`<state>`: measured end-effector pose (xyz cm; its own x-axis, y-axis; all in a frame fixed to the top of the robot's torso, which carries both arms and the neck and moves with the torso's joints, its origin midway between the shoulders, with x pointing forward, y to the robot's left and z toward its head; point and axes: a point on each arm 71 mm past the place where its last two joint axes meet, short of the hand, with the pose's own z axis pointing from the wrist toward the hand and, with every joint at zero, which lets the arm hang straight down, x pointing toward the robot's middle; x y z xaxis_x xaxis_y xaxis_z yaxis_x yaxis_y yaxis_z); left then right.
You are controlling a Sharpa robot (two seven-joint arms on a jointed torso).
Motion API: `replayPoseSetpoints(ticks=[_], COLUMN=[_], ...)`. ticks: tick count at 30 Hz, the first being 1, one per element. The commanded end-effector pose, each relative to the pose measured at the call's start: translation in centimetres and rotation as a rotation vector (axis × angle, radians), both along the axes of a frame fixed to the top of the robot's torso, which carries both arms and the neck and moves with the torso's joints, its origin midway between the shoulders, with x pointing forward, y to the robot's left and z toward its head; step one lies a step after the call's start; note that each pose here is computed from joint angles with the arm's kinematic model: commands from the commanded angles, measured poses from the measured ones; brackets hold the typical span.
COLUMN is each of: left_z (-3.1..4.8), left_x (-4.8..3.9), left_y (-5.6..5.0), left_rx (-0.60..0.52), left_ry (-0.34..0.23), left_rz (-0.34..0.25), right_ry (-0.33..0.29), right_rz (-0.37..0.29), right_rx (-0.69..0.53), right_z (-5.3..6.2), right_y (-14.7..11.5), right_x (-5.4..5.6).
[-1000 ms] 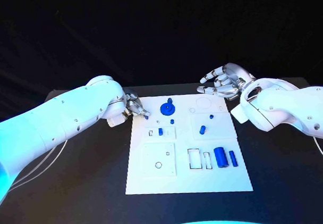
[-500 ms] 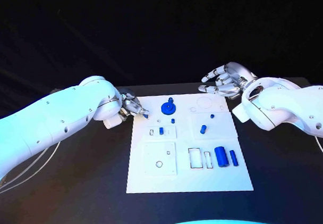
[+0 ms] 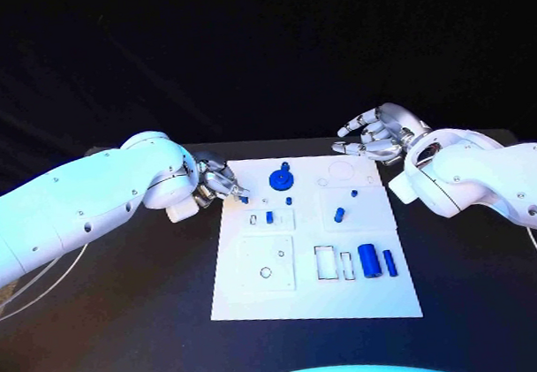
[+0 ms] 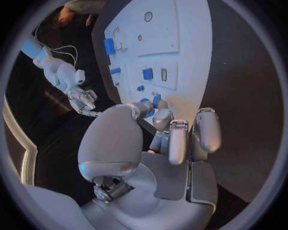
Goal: Assemble the parts on the task board
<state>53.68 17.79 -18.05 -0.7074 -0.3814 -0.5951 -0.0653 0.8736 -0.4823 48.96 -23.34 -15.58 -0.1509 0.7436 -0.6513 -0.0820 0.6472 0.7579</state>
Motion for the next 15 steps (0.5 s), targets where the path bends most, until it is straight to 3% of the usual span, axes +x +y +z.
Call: replayPoseSetpoints(ticks=[1,10,15], left_z=[0.10,-0.99,-1.62], left_x=[-0.44,-1.81,-2.31], left_y=[-0.3,-0.7,-0.9], left_rx=[0.013,0.025,0.030], left_ry=[-0.074,-0.143,-0.150], left_rz=[-0.051,-0.083,-0.110], right_ry=[-0.010,-0.006,-0.003], right_rz=[0.014,0.014,0.012], right_rx=[-0.006,-0.006,-0.006], right_z=[0.0,-0.2,-0.4], right_y=[0.1,0.0,-0.1], right_x=[-0.1,-0.2,-0.2])
